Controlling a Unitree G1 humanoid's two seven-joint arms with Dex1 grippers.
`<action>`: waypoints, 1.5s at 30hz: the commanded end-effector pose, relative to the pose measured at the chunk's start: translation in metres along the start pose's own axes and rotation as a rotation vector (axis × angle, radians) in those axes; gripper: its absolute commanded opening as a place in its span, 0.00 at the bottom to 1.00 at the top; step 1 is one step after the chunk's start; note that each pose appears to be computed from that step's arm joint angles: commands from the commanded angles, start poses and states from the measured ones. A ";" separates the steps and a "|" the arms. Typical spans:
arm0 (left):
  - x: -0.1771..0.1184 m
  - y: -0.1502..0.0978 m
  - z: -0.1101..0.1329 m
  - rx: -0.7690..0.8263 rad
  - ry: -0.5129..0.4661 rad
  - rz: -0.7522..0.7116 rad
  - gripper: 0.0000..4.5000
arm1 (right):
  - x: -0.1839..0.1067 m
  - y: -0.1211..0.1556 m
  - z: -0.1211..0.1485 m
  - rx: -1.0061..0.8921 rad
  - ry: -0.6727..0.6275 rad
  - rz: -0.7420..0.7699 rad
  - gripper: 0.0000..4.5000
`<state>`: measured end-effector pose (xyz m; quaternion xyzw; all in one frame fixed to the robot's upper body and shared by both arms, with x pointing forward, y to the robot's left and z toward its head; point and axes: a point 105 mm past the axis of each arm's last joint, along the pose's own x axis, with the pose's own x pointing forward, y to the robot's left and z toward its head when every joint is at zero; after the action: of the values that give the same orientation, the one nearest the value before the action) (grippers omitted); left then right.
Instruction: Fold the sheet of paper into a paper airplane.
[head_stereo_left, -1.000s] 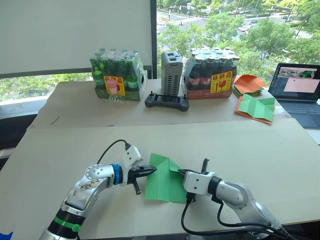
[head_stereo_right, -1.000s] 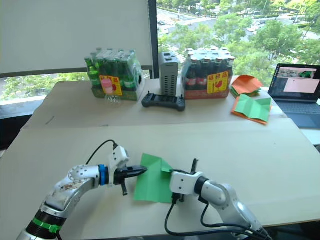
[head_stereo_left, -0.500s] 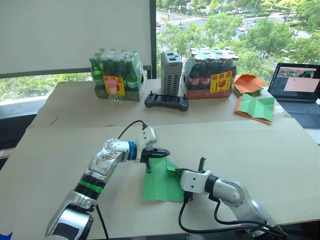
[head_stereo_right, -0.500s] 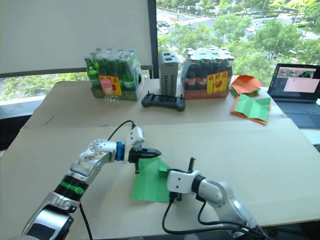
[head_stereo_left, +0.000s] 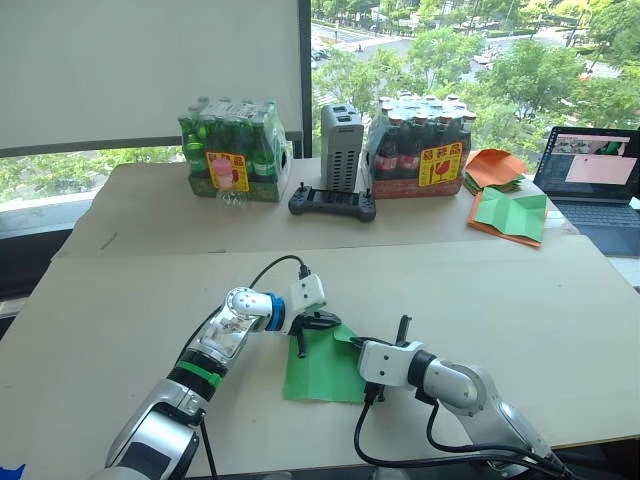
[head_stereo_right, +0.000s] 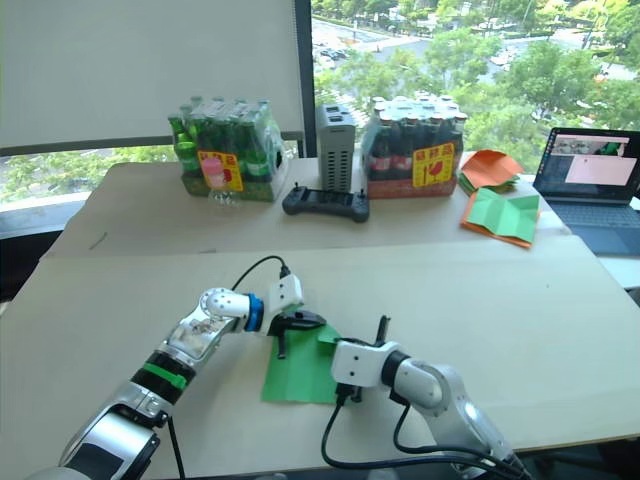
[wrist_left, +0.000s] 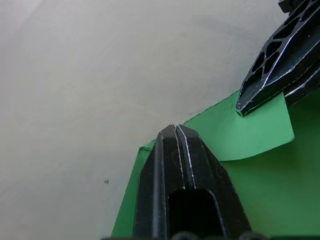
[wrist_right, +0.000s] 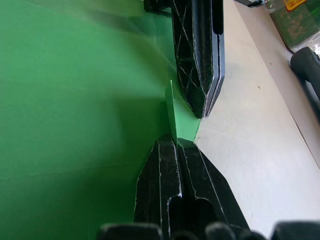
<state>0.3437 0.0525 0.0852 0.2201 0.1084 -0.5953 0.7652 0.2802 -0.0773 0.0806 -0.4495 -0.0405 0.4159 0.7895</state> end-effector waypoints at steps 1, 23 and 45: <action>0.006 -0.006 -0.011 -0.018 0.034 -0.021 0.00 | -0.003 -0.009 0.008 -0.006 -0.021 -0.039 0.00; 0.014 -0.016 -0.020 -0.026 0.049 -0.046 0.00 | -0.007 -0.049 0.014 0.548 -0.058 -0.115 0.01; 0.011 -0.016 -0.018 -0.022 0.043 -0.031 0.00 | 0.011 -0.001 -0.018 0.620 0.118 0.018 0.01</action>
<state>0.3385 0.0437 0.0789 0.2180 0.1006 -0.6012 0.7622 0.2998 -0.0798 0.0802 -0.2096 0.1055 0.3853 0.8924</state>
